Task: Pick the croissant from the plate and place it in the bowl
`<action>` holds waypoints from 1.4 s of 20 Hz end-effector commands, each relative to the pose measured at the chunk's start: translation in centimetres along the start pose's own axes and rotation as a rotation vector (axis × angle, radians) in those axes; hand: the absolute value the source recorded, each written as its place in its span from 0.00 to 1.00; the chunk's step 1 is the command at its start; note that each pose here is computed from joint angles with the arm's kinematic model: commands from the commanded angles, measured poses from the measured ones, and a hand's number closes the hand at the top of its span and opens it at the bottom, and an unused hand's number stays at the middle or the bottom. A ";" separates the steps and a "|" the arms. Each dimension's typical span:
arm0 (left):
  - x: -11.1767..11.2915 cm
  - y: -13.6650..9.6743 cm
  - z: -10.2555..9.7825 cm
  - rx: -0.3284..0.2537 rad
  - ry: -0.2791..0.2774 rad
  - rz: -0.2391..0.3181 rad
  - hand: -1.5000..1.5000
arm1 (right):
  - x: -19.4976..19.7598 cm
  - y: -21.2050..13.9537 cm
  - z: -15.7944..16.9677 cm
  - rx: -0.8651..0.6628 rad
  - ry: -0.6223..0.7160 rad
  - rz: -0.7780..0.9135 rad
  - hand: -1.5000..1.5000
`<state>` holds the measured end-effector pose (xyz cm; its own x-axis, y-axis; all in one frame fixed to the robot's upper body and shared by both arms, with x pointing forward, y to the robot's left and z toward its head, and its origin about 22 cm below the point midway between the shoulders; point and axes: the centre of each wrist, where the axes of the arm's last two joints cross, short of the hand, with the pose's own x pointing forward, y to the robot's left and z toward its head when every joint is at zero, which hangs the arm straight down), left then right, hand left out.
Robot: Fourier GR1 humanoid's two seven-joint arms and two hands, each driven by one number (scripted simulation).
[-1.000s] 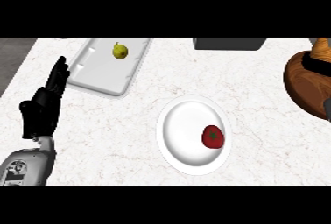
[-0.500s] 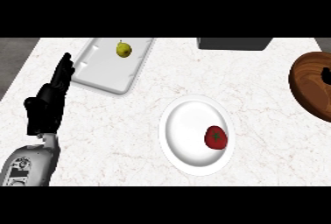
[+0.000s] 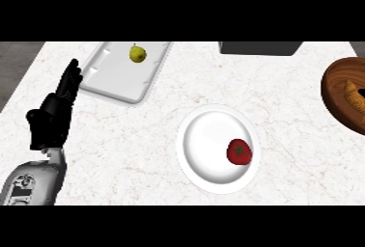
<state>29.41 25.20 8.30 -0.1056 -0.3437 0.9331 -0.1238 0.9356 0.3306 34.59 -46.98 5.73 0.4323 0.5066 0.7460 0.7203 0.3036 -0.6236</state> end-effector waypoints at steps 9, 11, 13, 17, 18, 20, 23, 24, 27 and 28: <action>0.1 0.4 0.8 0.020 0.031 -0.008 0.50 | -3.1 -2.6 -0.9 -0.044 0.012 -0.269 0.00; -0.1 1.4 -0.5 0.027 0.031 0.001 0.50 | -4.2 -4.0 -1.2 -0.050 -0.013 -0.322 0.00; 0.6 2.9 0.2 0.035 0.033 -0.011 0.50 | -5.9 -4.2 -0.4 -0.037 -0.007 -0.356 0.00; -1.6 1.0 1.4 0.046 0.056 -0.007 0.50 | -9.6 -6.0 1.2 0.003 -0.042 -0.422 0.00; -1.0 0.9 0.8 0.037 0.050 -0.031 0.50 | -9.5 -7.4 0.6 0.049 -0.065 -0.441 0.00; -0.6 2.2 0.7 0.030 0.029 -0.007 0.50 | -10.4 -7.5 1.8 0.077 -0.067 -0.430 0.00; -0.8 1.5 1.5 0.049 0.040 -0.014 0.50 | -11.2 -7.0 4.7 0.116 -0.069 -0.454 0.00; -1.8 2.6 0.8 0.051 0.049 -0.017 0.50 | -10.5 -6.3 5.7 0.117 -0.087 -0.458 0.00; -1.8 2.4 1.8 0.045 0.040 -0.020 0.50 | -12.3 -6.9 8.8 0.106 -0.097 -0.458 0.00; -1.9 0.9 0.8 0.039 0.041 -0.013 0.50 | -11.9 -8.2 8.6 0.088 -0.093 -0.463 0.00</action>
<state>28.20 27.40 7.29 -0.0611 -0.3529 0.9336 -0.1701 0.9254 0.3387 21.21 -50.34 0.35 0.0467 0.3766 0.9252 0.7722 0.5740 -0.2726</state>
